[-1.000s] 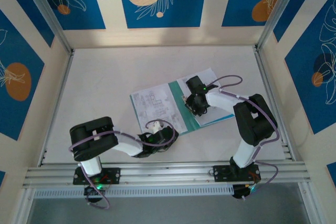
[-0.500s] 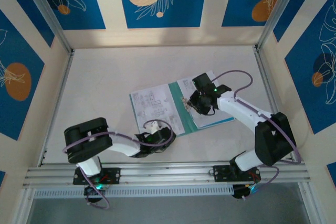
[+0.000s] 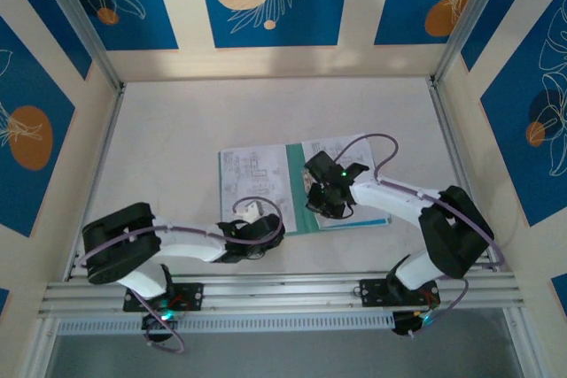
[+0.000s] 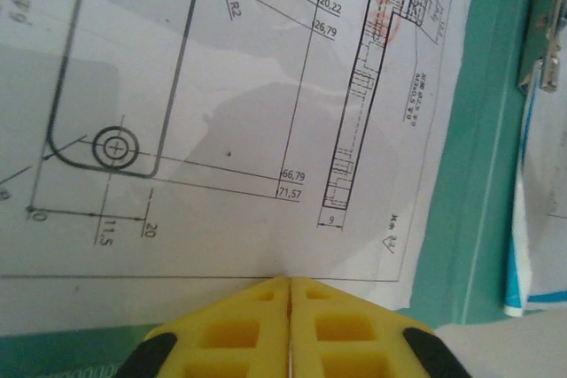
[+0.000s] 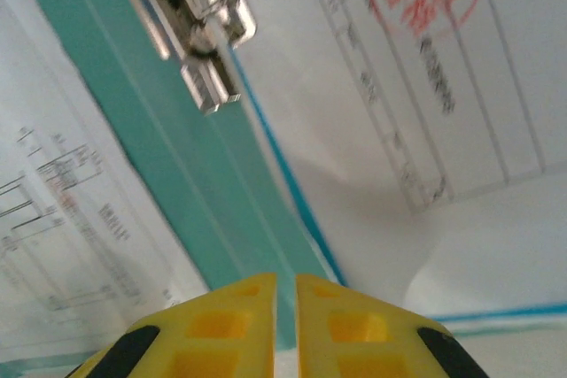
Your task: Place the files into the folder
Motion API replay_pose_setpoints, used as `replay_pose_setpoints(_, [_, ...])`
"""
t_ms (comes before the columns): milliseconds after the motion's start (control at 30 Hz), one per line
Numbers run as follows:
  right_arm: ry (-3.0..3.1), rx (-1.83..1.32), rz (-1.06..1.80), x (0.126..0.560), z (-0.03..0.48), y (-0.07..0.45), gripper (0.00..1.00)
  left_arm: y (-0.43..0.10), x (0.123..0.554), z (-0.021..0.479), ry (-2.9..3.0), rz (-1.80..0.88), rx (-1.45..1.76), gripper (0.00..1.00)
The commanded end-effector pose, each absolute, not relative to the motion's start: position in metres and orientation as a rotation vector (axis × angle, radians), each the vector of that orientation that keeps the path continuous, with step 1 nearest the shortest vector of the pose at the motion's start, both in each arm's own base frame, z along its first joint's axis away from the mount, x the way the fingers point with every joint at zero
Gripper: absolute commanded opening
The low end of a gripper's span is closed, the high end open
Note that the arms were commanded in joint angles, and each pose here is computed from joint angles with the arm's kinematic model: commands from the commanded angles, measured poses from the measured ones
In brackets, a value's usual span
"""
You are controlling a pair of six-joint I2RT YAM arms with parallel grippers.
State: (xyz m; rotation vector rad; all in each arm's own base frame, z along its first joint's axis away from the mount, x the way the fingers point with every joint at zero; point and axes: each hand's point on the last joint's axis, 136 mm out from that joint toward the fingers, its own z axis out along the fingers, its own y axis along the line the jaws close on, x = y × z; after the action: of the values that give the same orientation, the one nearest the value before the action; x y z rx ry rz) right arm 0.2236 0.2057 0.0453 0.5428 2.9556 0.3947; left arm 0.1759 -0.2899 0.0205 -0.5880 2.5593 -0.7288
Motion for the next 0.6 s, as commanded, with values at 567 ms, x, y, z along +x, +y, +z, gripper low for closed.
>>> replay_pose_setpoints(567, [3.031,0.443,0.365,0.216,0.03,0.236,0.07,-0.132,0.188,0.056,2.67,-0.453,-0.574,0.5])
